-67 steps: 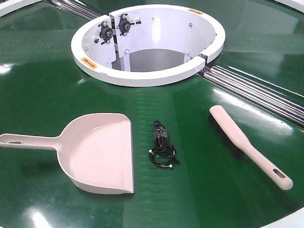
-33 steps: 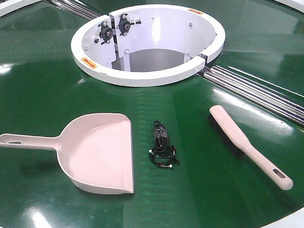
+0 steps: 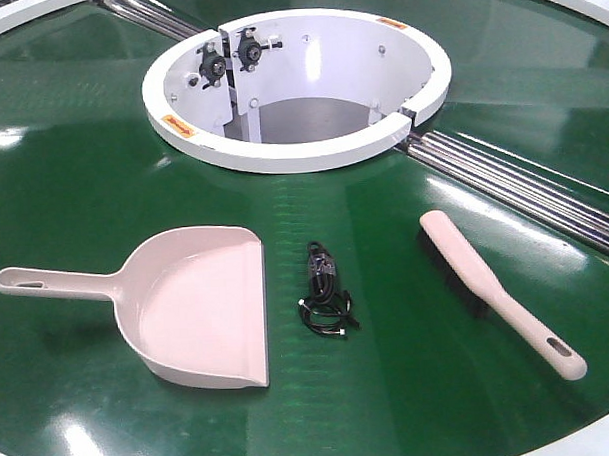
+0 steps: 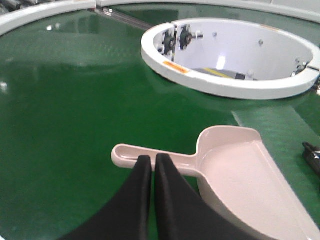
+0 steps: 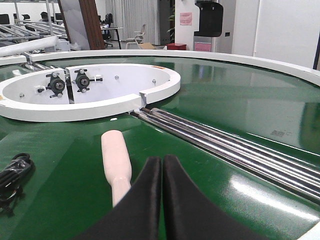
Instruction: Clean and inspect green conveyor with broom and dustpan
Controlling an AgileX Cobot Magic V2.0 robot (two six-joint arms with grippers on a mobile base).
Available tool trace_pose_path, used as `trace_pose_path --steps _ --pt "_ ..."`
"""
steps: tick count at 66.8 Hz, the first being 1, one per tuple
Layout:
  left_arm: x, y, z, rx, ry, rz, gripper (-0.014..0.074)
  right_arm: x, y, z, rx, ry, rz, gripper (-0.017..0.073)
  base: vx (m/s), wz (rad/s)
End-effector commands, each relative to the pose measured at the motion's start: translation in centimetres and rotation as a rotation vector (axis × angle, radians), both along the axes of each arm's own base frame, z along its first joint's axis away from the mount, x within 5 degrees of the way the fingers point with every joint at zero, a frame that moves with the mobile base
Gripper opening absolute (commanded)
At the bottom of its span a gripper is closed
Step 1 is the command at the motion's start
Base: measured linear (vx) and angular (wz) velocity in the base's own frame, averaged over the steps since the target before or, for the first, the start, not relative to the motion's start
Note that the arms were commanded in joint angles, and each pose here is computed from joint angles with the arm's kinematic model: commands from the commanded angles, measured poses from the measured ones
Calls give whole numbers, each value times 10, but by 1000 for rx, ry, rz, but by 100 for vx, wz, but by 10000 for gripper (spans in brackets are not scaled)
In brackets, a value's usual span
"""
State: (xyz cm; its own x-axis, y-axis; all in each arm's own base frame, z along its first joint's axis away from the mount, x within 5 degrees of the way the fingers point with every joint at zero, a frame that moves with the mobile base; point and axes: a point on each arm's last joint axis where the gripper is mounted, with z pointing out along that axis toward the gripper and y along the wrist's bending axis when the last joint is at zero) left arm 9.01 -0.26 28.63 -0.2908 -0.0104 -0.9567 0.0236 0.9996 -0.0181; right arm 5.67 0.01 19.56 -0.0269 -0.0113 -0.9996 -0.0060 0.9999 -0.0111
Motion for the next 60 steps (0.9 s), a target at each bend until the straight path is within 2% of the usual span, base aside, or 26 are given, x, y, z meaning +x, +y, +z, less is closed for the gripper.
trace_pose_path --steps 1,11,18,33,43,46,52,60 --pt "5 -1 15 -12 -78 -2 -6 -1 1 6 -4 -81 6 -8 0 0" --pt "6 0 16 1 -77 -2 20 -1 1 6 -4 -81 6 -8 0 0" --pt "8 0 14 28 -61 -9 94 -1 1 6 -4 -81 6 -8 0 0" --pt "15 -1 10 28 -19 -10 417 -1 1 6 -4 -81 6 -8 0 0" --pt "15 -1 10 41 -21 -13 556 -1 1 6 -4 -81 6 -8 0 0" --pt "15 -1 11 77 -23 -22 566 -1 1 6 -4 -81 6 -8 0 0" --pt "19 0 22 193 15 -58 563 -1 1 6 -4 -81 6 -8 0 0" --pt "36 -1 52 284 84 -96 554 -1 1 6 -4 -81 6 -8 0 0"
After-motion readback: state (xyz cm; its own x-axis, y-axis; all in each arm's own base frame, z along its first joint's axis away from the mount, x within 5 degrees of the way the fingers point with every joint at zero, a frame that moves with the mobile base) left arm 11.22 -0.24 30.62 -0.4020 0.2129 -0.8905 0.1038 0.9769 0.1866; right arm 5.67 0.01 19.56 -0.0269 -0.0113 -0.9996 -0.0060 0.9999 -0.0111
